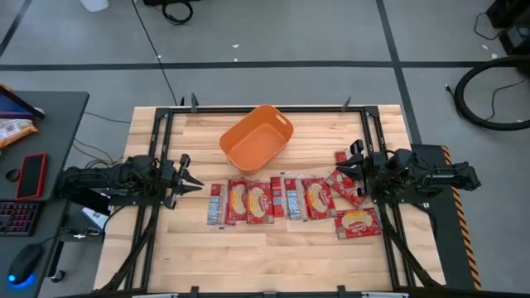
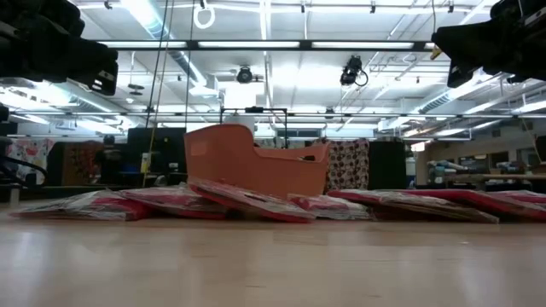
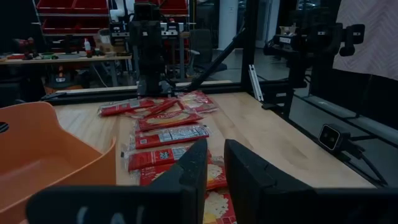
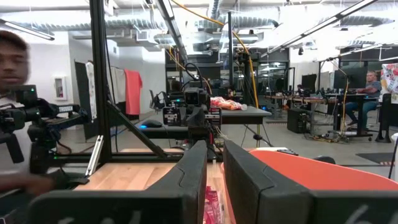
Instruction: Sort popcorn bags into baskets
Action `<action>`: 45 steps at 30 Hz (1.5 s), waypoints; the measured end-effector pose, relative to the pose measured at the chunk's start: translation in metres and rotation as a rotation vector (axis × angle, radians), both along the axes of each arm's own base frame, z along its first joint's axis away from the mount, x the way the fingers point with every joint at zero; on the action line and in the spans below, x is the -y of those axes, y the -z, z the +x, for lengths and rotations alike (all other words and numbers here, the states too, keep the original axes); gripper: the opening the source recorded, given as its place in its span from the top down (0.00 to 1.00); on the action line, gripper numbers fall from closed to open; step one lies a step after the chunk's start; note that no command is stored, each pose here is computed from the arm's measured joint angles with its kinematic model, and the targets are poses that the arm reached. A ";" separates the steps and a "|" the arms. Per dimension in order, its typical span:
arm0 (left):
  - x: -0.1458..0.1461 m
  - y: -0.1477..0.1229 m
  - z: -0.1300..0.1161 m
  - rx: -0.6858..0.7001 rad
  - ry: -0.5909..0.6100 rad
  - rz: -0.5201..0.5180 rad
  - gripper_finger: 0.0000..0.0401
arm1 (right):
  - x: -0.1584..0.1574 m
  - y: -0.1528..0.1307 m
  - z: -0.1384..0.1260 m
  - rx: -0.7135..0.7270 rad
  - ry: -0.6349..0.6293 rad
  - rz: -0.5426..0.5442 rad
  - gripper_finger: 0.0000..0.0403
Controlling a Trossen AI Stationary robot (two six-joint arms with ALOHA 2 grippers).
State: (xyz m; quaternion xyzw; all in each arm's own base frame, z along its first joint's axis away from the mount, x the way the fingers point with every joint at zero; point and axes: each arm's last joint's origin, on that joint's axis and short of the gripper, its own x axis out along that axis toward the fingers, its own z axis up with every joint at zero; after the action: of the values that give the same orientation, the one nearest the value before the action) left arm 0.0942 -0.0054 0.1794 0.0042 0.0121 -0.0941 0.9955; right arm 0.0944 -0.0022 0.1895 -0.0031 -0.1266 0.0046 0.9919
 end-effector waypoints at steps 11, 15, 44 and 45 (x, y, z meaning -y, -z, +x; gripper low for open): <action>0.000 0.000 0.000 0.000 -0.001 0.000 0.85 | 0.000 0.000 0.000 0.000 0.000 0.000 0.85; 0.000 0.000 0.000 0.000 -0.001 0.000 0.85 | 0.000 0.000 0.000 0.000 0.000 0.000 0.85; -0.005 -0.025 -0.002 0.249 -0.161 -0.147 0.85 | 0.003 -0.018 -0.004 0.199 0.056 0.155 0.85; -0.005 -0.026 -0.002 0.256 -0.162 -0.140 0.85 | 0.003 -0.017 -0.002 0.181 0.052 0.169 0.85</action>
State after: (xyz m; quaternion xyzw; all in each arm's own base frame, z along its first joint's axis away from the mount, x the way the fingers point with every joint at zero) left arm 0.0919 -0.0003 0.2052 -0.0544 -0.1211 -0.0128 0.9911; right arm 0.0924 -0.0052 0.2064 0.0770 -0.2156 -0.0319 0.9729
